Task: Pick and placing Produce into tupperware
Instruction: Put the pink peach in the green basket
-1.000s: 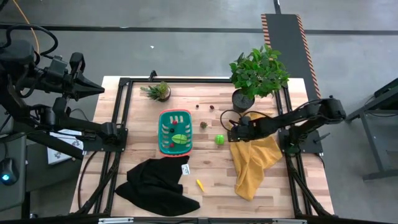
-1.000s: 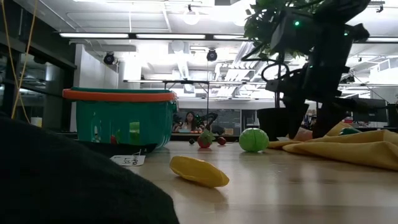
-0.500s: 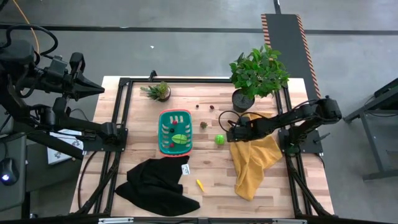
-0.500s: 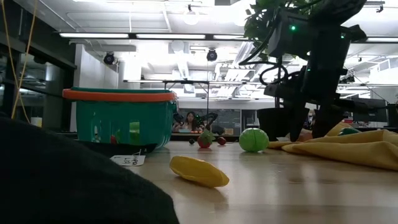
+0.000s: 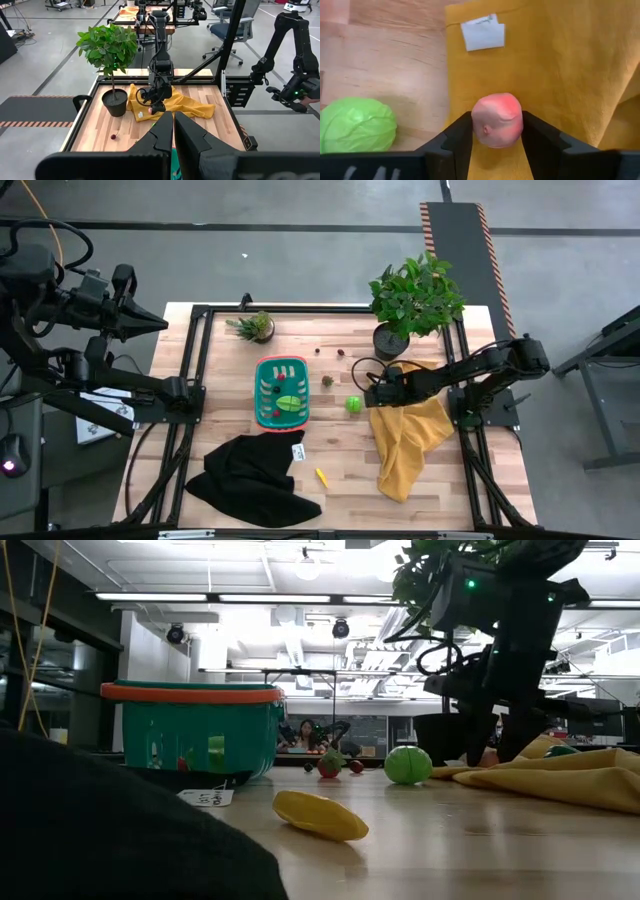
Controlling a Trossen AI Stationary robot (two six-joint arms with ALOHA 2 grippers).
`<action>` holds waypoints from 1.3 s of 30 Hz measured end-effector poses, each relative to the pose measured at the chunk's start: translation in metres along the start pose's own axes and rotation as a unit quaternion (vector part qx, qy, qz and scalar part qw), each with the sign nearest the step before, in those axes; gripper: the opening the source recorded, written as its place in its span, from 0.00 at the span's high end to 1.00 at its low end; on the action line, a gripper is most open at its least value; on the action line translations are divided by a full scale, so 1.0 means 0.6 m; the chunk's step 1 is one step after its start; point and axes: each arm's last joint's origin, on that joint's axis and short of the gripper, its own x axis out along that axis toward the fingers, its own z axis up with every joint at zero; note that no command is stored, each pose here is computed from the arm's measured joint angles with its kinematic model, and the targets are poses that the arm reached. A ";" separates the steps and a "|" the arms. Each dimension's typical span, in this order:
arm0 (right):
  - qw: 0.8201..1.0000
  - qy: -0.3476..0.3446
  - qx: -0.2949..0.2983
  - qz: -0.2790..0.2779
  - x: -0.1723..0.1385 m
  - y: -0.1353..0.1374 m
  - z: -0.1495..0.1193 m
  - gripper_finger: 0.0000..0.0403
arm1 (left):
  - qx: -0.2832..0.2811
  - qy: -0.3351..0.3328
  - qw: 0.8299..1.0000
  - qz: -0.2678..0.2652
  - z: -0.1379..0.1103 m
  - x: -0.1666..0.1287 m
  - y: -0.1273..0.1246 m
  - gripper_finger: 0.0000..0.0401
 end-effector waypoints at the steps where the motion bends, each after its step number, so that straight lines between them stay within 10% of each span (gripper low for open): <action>1: 1.000 0.000 -0.004 0.002 -0.002 0.003 0.001 0.65 | 0.000 0.000 1.000 0.000 0.000 0.000 0.000 0.98; 21: 0.992 -0.048 -0.113 -0.023 -0.117 0.066 0.024 0.65 | 0.000 0.000 1.000 0.000 0.000 0.000 0.000 0.98; 39: 0.973 -0.006 -0.220 0.068 -0.229 0.090 -0.007 0.65 | -0.008 0.000 1.000 0.000 0.000 0.000 0.000 0.98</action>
